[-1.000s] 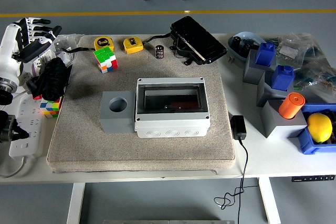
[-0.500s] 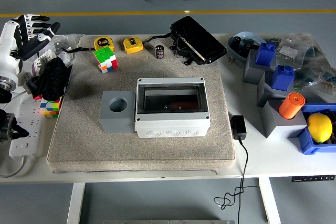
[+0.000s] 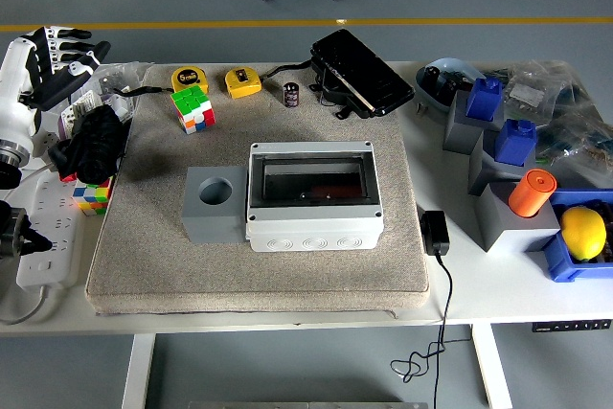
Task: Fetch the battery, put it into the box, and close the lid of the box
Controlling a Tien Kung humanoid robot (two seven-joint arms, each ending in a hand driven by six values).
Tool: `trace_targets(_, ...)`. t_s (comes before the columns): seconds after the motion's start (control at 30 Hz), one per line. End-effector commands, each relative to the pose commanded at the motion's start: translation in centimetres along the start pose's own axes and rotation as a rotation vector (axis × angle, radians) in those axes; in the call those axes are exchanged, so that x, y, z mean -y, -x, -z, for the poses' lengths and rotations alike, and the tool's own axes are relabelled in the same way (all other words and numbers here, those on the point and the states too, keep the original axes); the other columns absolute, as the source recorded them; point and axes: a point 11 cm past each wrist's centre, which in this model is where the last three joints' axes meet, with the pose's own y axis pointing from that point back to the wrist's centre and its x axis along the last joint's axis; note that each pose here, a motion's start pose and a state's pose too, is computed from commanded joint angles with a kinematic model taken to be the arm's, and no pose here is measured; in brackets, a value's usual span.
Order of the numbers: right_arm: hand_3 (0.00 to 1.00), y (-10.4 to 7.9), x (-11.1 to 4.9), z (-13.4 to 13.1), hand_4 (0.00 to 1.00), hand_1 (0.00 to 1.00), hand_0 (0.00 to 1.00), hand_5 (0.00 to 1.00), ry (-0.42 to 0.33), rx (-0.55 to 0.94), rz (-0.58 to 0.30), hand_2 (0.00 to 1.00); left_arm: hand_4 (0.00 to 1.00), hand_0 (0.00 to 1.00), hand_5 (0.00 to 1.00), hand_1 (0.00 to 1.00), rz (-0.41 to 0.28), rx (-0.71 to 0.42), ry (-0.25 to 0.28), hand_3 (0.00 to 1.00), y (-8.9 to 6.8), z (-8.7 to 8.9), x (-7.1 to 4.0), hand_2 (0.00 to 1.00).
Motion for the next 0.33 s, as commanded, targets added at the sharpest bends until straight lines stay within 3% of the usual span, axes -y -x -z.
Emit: trace_targets(0.33,0.549,-0.25,-0.01,0.04,0.934,0.628,0.605,0.468,0.000,-0.007,-0.004,0.612,0.905,0.469,0.456,0.546,0.008,0.001,0.005,0.582,0.24,-0.19,0.05,0.565)
